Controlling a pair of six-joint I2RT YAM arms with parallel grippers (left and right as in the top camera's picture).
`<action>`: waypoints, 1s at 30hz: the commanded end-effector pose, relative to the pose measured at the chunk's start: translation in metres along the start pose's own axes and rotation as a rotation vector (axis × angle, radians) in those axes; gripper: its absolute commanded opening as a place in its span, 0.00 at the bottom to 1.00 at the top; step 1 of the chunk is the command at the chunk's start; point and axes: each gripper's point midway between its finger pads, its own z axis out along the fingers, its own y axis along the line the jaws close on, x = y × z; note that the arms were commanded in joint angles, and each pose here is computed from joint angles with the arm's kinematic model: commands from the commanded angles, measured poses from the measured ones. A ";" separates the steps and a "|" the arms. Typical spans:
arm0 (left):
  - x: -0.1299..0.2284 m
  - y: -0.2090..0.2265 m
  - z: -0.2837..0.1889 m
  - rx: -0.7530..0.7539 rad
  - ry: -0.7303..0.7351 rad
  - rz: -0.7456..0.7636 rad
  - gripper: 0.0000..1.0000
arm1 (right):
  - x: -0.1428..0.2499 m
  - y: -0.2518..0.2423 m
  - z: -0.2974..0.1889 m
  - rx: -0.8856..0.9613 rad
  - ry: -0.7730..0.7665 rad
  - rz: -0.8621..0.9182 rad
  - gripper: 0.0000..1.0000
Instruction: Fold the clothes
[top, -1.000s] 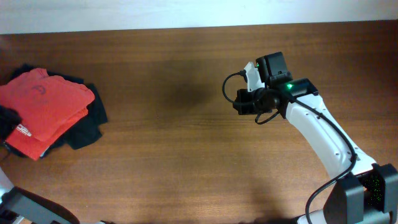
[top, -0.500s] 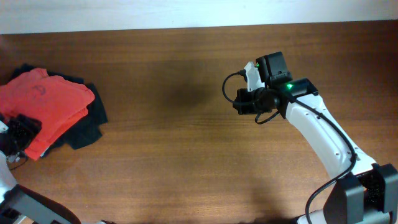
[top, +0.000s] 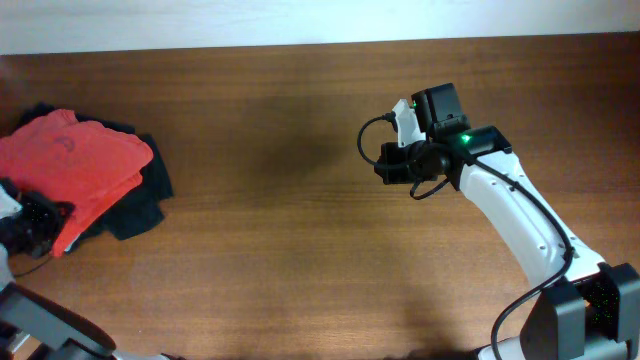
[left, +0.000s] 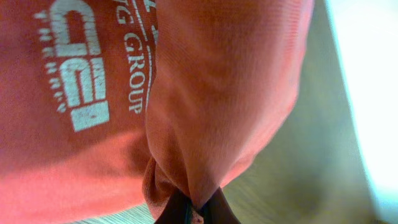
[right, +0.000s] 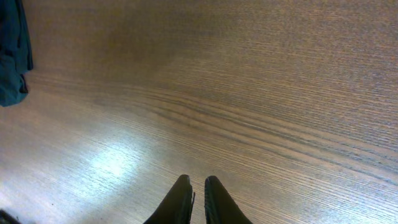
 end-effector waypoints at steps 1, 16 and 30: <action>-0.009 -0.015 -0.040 0.116 -0.078 -0.075 0.01 | -0.003 0.002 -0.006 0.001 -0.021 -0.018 0.14; 0.005 0.007 -0.056 0.053 -0.055 -0.190 0.96 | -0.010 0.003 -0.006 -0.005 -0.048 -0.027 0.15; -0.078 0.019 -0.088 0.010 -0.387 0.011 0.58 | -0.010 0.004 -0.006 -0.005 -0.048 -0.027 0.15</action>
